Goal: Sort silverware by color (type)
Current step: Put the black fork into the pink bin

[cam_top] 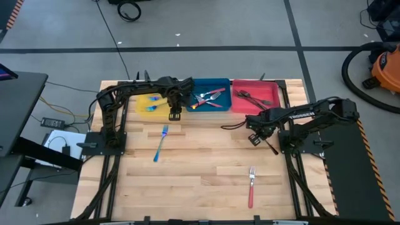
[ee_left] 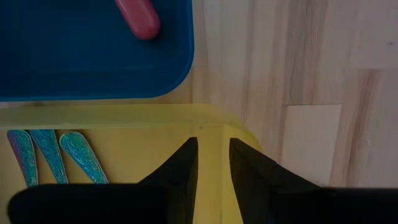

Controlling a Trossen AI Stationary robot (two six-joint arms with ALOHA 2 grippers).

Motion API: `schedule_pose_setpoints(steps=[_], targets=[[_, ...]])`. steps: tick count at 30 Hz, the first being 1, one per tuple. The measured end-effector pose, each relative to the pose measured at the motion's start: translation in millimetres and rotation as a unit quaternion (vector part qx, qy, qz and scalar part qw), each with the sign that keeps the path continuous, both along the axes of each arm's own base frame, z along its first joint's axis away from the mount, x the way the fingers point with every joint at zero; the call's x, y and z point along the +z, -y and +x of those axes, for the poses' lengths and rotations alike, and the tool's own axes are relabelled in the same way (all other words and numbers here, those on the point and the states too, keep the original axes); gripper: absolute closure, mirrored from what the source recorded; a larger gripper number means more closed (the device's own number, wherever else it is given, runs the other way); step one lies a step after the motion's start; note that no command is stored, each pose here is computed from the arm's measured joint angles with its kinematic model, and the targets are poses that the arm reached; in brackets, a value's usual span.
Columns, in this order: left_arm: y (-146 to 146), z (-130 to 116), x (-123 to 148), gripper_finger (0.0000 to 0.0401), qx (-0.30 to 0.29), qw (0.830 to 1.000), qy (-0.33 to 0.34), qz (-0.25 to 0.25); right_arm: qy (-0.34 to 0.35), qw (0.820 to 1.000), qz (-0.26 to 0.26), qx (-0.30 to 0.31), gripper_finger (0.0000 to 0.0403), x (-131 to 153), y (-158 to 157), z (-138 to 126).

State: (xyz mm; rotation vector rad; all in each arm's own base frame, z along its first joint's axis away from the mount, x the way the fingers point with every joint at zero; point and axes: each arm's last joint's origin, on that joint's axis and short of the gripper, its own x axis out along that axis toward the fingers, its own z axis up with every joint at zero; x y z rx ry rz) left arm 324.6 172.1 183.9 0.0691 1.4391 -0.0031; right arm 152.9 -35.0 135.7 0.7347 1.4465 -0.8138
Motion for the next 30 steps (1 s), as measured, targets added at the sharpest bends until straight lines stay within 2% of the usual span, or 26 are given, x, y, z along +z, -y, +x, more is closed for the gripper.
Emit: schedule_pose_setpoints(steps=[3,8,13,20,25,30], targets=[[0.0,0.0,0.0,0.0310,0.000,1.000,0.000,0.000,0.002,1.000,-0.012,0.011,0.0393,7.6,2.2,5.4],[-0.6,1.1,0.2,0.0310,0.000,1.000,0.006,0.003,0.017,0.999,-0.021,0.046,0.0392,37.5,7.9,21.1],[-1.0,1.9,0.3,0.0310,0.000,1.000,0.010,0.005,0.029,0.994,-0.075,0.079,0.0392,77.1,23.5,34.2],[-1.0,1.9,0.3,0.0310,0.015,1.000,0.011,0.003,0.044,0.976,-0.187,0.104,0.0392,124.5,64.9,39.8],[-1.1,2.0,0.3,0.0310,0.015,1.000,0.011,0.003,0.036,0.965,-0.223,0.132,0.0392,128.3,99.5,30.8],[-1.2,2.3,0.4,0.0310,0.017,1.000,0.013,0.004,0.019,0.967,-0.196,0.163,0.0392,113.5,130.5,25.1]])
